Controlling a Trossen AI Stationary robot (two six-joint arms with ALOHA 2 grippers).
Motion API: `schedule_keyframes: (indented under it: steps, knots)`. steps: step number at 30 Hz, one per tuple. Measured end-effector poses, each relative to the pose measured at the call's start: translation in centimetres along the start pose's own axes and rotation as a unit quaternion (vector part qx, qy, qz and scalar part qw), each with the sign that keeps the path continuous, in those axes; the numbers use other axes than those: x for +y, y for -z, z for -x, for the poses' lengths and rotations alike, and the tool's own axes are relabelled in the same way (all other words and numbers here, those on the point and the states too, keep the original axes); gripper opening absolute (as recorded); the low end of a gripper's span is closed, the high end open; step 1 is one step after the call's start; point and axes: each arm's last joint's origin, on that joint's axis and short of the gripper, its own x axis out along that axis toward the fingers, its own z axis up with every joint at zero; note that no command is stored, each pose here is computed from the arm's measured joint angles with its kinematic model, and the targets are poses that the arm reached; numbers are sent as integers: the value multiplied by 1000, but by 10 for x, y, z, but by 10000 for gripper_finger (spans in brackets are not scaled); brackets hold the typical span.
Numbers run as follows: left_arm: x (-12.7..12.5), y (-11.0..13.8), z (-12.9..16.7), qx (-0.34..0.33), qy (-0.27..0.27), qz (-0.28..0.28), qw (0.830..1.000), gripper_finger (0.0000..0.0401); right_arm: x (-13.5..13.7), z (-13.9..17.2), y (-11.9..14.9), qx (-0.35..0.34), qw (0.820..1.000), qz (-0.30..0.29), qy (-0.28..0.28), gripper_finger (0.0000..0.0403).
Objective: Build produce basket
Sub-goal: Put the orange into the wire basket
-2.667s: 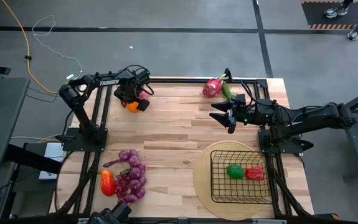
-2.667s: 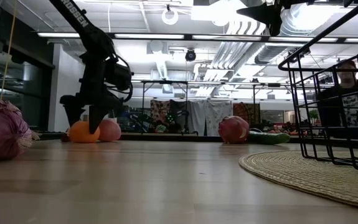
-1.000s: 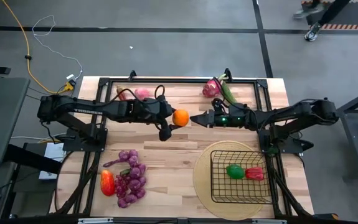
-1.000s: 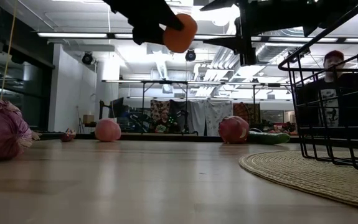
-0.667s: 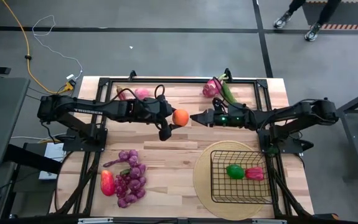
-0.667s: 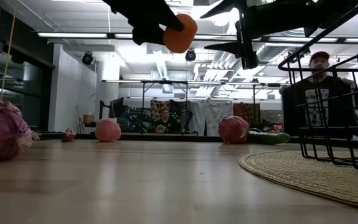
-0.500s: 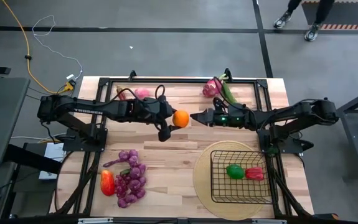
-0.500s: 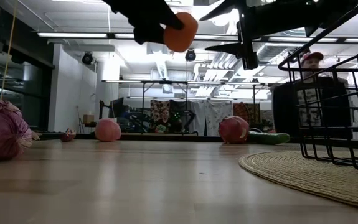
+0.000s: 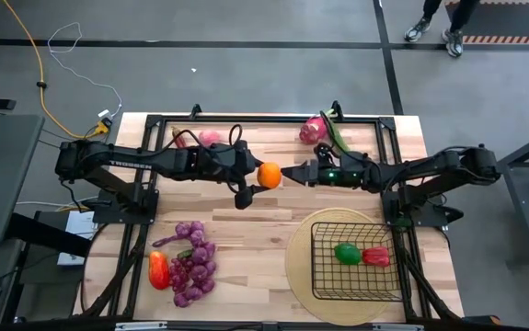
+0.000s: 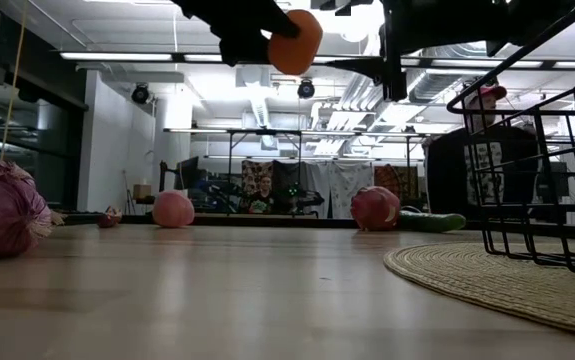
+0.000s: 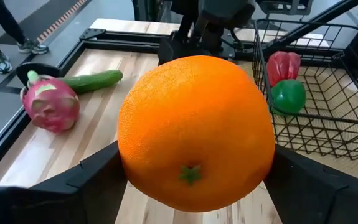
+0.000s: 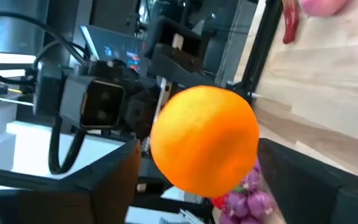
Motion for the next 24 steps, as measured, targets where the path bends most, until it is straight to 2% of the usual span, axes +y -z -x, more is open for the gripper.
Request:
schedule_keyframes:
  steps: [4, 6, 15, 24]
  knots:
    - [0, 0, 0, 0, 0, -2, 1000, 313, -1, 0, 0, 3, 1000, -11, 5, 382]
    - [0, 0, 0, 0, -1, -2, 1000, 313, -1, 0, 0, 2, 1000, -21, 3, 394]
    - [0, -9, 0, -49, -4, 12, 999, 313, 1, 1, 7, 8, 998, -69, 7, 379]
    - [0, -16, -9, -96, -2, 43, 994, 313, 10, 1, 6, -2, 996, -80, -39, 378]
